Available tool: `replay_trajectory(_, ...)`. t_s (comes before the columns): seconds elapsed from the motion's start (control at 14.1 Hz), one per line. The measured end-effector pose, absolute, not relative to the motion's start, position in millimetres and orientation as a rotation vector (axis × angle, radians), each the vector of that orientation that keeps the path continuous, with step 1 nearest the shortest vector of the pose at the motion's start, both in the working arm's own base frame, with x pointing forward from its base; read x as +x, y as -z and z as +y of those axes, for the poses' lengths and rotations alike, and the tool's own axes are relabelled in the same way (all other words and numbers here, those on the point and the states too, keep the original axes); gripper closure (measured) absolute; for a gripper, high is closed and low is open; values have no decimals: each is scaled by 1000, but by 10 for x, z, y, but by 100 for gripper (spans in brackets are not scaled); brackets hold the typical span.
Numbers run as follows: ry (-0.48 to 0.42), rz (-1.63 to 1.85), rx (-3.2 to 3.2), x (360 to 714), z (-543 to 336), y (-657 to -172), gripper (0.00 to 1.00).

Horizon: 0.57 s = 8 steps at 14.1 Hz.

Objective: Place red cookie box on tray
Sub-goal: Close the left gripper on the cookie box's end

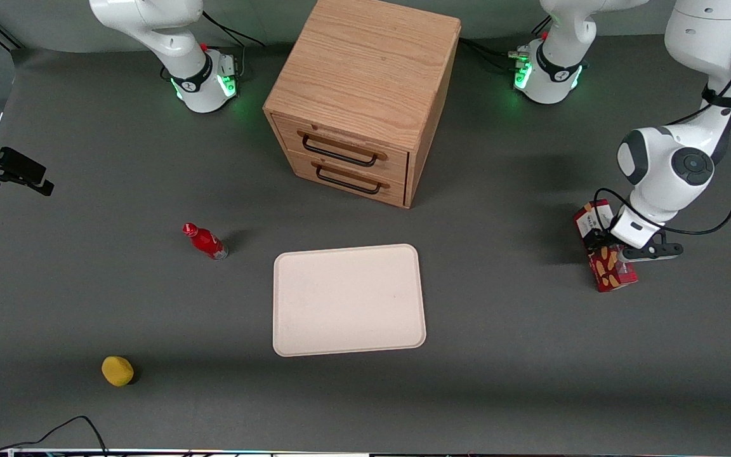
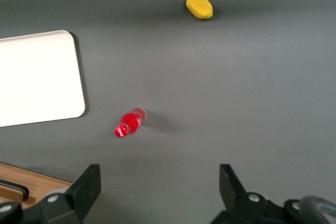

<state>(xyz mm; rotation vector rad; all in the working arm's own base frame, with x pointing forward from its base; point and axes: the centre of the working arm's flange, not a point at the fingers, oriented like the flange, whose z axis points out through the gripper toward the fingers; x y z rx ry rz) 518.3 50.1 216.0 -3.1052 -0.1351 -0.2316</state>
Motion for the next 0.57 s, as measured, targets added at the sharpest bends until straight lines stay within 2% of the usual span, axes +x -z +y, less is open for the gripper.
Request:
replay_trajectory(0.28, 233, -135, -3105, 5184, 501, -2164, 60)
replay_trajectory(0.35, 233, -133, -3106, 5186, 493, -2175, 69)
replay_trajectory(0.42, 226, -132, -3107, 5185, 488, -2198, 74)
replay_trajectory(0.57, 154, -134, -3113, 5168, 479, -2306, 74)
